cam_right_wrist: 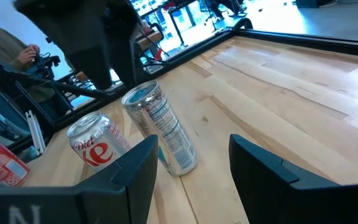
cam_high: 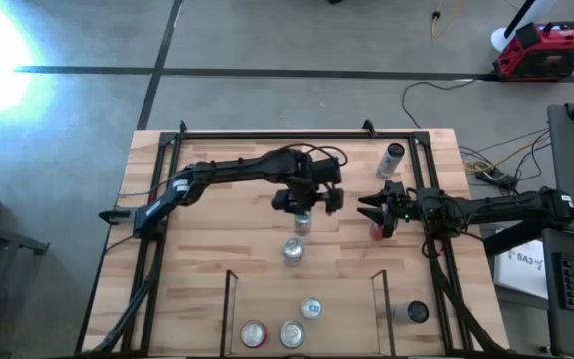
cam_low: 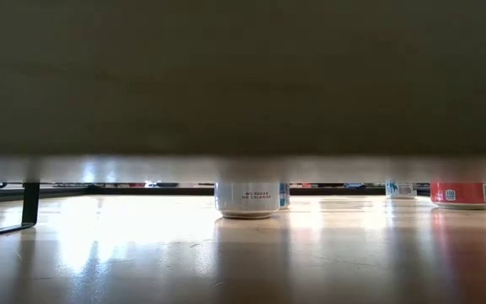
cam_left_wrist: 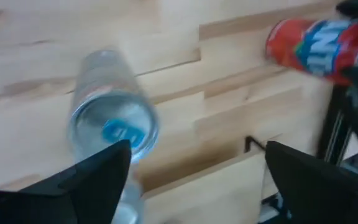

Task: Place canned beverage on shelf
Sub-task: Put the top white pink soda can on the shelf

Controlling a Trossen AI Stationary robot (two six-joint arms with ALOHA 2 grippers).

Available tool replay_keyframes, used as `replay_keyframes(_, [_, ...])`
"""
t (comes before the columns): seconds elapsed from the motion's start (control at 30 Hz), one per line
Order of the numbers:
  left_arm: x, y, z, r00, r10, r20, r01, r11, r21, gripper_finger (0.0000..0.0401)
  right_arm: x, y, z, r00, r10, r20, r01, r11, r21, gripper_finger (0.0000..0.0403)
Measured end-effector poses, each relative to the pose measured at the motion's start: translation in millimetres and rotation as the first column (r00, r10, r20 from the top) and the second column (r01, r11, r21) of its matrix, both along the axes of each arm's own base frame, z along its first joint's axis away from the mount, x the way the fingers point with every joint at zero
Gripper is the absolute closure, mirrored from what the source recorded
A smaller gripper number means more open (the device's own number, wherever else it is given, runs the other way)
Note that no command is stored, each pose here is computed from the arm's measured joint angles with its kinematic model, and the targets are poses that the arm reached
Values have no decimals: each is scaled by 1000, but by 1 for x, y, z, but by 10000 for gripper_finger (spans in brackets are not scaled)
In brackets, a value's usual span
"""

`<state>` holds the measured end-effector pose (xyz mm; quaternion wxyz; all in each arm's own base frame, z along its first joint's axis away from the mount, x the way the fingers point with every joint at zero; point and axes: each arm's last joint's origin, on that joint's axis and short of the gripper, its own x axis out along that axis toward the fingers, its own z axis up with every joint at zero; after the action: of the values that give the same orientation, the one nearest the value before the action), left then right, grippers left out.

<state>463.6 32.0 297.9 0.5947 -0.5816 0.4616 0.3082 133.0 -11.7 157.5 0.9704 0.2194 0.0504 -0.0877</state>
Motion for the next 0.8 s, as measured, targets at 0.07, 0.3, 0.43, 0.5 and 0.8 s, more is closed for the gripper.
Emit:
replay_keyframes(0.07, [-6,-5,4,999,-15,-31,15,1000,2,28,0,0,0,1000,0,0,0,1000,0,220])
replay_keyframes(0.3, [-15,-13,11,997,-23,-71,27,998,49,4,0,0,0,1000,0,0,0,1000,0,220])
replay_keyframes(0.43, [-23,-15,7,986,-15,-168,28,997,77,5,0,0,0,1000,0,0,0,1000,0,220])
replay_keyframes(0.5, [-28,-17,5,976,5,-219,15,996,90,6,0,0,0,1000,0,0,0,1000,0,220])
replay_keyframes(0.8, [-43,-16,11,960,49,-275,1,984,180,9,0,0,0,1000,0,-1,0,1000,0,220])
